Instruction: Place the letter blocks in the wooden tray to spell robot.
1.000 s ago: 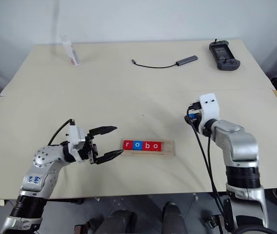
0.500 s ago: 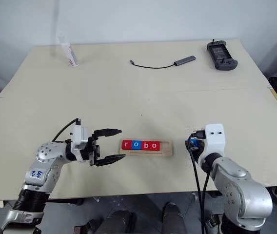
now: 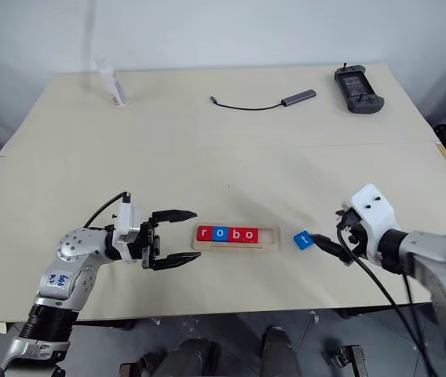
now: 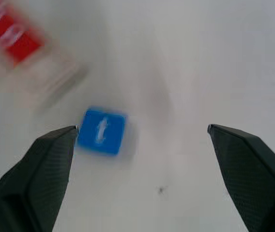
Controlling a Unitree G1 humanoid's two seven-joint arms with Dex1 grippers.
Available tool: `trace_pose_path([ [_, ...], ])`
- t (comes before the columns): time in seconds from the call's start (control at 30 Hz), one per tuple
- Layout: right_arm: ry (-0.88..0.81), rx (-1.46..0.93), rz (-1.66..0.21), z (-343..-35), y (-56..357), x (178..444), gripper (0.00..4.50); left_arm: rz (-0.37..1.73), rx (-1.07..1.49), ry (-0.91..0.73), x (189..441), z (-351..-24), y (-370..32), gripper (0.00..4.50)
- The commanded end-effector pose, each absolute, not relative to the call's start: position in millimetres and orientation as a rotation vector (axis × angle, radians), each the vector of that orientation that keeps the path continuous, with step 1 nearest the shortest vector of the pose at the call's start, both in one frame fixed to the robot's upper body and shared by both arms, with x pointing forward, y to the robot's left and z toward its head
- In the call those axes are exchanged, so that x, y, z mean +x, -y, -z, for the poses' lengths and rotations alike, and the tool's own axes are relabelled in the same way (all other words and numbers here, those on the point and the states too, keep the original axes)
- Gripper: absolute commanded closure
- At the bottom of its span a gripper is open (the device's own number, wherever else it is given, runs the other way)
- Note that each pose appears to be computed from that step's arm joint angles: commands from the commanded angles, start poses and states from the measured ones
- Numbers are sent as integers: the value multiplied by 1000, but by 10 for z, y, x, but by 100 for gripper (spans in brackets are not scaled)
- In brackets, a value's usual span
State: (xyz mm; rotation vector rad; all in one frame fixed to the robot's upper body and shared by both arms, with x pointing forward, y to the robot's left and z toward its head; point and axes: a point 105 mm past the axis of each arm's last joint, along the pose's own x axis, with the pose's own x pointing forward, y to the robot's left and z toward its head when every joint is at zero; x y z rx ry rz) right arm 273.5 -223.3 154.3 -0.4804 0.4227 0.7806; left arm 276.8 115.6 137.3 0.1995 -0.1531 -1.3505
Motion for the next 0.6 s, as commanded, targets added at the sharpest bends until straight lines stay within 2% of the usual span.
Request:
trace_pose_path([
  [0.03,-385,-643,-1032,-1500,2213,2754,2,1343,226,188,2709,-1434,-1149,0],
  [0.2,-391,-781,-1218,-1400,2260,2935,2,1305,235,187,2659,-1445,-1195,0],
  [0.37,-378,-836,-1317,-1305,2185,3100,2,1274,236,174,2590,-1431,-1241,0],
  [0.53,-408,-835,-1404,-1216,2140,3143,2,1255,237,166,2539,-1437,-1262,0],
  [0.6,-454,-830,-1440,-1184,2163,3119,40,1247,241,165,2538,-1441,-1269,0],
])
